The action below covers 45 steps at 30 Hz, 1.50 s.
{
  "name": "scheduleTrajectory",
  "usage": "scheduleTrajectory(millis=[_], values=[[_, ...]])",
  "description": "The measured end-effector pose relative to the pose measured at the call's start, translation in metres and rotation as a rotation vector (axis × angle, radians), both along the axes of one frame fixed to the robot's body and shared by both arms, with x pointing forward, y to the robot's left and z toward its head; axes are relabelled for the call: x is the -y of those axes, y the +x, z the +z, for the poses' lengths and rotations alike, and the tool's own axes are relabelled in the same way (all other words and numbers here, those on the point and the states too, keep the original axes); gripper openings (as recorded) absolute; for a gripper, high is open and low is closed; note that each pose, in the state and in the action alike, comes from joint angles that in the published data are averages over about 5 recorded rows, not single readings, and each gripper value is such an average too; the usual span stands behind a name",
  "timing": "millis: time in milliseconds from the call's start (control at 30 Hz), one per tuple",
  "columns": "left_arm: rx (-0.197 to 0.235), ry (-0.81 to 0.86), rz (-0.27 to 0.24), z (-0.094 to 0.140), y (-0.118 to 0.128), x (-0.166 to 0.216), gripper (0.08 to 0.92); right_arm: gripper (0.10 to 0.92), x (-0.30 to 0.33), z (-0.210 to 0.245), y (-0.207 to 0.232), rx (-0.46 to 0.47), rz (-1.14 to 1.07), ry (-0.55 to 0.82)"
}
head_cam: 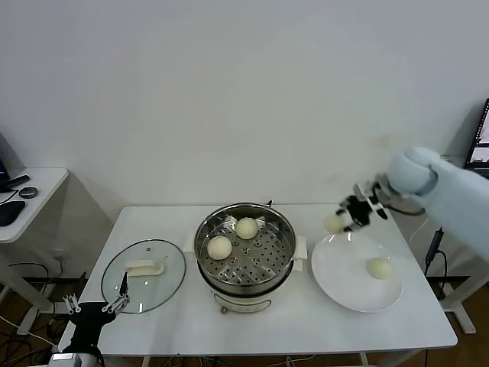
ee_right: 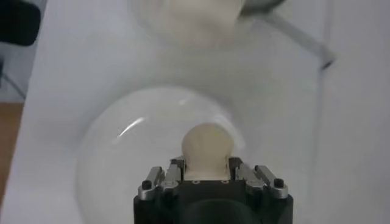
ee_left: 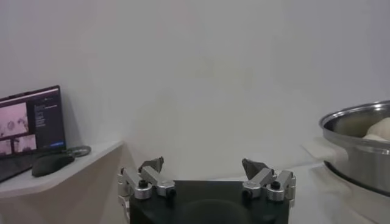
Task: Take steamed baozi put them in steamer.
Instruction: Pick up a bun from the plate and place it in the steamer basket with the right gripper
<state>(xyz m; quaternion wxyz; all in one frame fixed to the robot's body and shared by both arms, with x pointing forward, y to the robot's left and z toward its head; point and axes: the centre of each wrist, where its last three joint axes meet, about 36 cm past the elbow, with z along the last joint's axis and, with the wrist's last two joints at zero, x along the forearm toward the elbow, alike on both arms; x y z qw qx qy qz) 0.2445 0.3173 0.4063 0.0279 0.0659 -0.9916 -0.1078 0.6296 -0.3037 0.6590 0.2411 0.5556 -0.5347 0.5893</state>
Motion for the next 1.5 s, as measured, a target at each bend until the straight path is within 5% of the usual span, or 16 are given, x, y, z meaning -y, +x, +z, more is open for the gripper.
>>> scheduleTrajectory(millis=[300,667,1167,1500], values=[[-0.006,-0.003,0.006,-0.002,-0.002,0.000,0.823,0.457,-0.114,0.029,0.000,0.040,0.377,0.004],[-0.002,0.000,0.025,-0.001,-0.003,-0.004,0.823,0.462,-0.228,-0.013,-0.015,0.024,0.796,-0.137],[-0.006,-0.005,0.047,-0.006,-0.005,-0.010,0.823,0.478,-0.269,-0.071,-0.032,0.007,1.094,-0.295],[-0.005,-0.009,0.050,-0.006,-0.006,-0.009,0.823,0.696,-0.269,-0.074,-0.034,0.022,1.151,-0.315]])
